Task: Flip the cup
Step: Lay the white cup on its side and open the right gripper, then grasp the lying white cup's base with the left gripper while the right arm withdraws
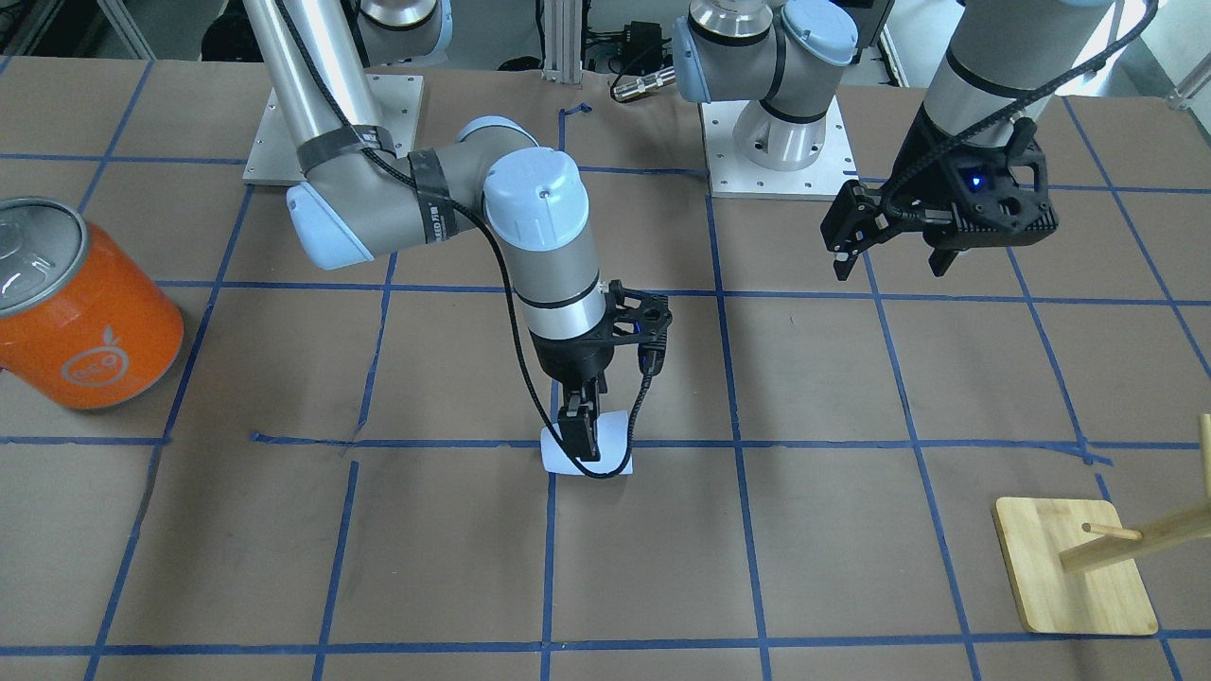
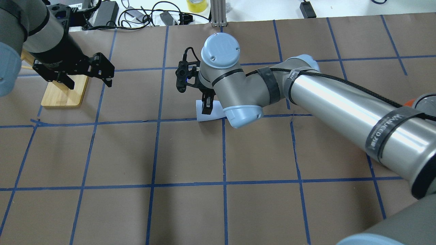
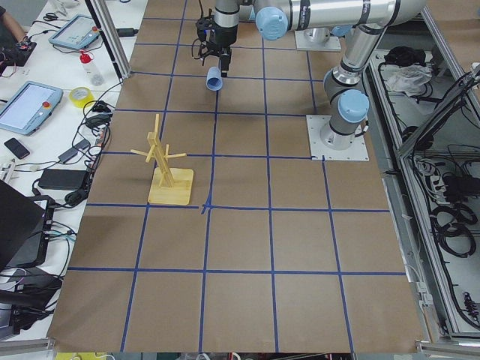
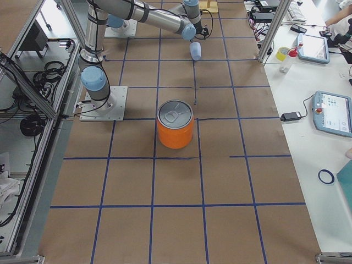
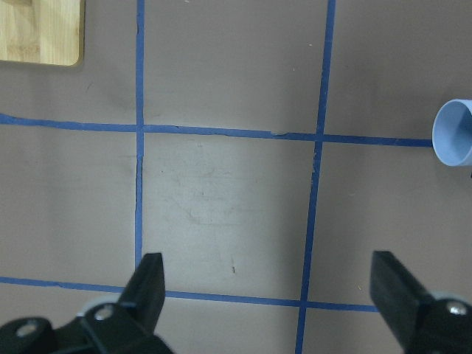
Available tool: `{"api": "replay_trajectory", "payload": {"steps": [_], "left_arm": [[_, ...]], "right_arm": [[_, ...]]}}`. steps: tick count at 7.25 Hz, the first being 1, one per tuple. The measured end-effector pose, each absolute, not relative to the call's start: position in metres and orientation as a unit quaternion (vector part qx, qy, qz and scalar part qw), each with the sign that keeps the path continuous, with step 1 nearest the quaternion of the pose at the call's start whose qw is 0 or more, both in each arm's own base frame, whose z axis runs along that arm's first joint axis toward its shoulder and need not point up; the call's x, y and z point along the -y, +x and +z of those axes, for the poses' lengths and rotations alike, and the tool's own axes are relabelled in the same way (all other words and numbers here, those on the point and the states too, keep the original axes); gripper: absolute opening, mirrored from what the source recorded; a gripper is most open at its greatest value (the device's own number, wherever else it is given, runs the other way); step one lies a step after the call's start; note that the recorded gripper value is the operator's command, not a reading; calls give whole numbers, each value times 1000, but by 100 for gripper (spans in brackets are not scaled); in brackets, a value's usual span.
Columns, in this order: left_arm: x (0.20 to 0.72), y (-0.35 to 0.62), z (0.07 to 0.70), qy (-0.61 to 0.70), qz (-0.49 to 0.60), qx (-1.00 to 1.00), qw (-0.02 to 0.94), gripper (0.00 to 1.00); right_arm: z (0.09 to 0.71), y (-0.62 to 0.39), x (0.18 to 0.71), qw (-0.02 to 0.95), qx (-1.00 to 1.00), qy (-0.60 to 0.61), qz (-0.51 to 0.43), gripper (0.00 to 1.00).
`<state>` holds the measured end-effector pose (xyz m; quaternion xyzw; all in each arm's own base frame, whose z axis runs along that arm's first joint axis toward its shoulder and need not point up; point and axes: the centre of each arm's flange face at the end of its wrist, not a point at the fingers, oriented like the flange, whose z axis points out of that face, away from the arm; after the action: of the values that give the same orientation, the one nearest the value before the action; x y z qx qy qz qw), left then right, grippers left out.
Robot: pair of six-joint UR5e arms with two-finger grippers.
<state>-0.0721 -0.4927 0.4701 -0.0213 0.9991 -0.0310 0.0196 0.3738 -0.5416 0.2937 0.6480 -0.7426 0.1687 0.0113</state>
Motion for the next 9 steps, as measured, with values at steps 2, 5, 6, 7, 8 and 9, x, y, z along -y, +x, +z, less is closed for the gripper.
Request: {"api": "replay_trajectory", "payload": {"steps": [2, 5, 6, 7, 8, 9], "left_arm": [[496, -83, 435, -17, -13, -999, -37, 100], [530, -105, 373, -22, -11, -986, -163, 100], [543, -111, 354, -22, -16, -981, -194, 100], [551, -122, 333, -23, -15, -974, -224, 100], [555, -136, 312, -28, -13, -968, -248, 100], [559, -150, 290, -39, -9, -964, -264, 100]], "right_arm": [[322, 334, 553, 8, 807, 566, 167, 100], [383, 261, 540, -14, 915, 387, 114, 100], [410, 233, 527, -20, 944, 316, 96, 100], [436, 206, 514, -21, 966, 243, 87, 100], [457, 183, 504, -20, 980, 177, 84, 100], [472, 163, 499, -15, 988, 128, 86, 100]]}}
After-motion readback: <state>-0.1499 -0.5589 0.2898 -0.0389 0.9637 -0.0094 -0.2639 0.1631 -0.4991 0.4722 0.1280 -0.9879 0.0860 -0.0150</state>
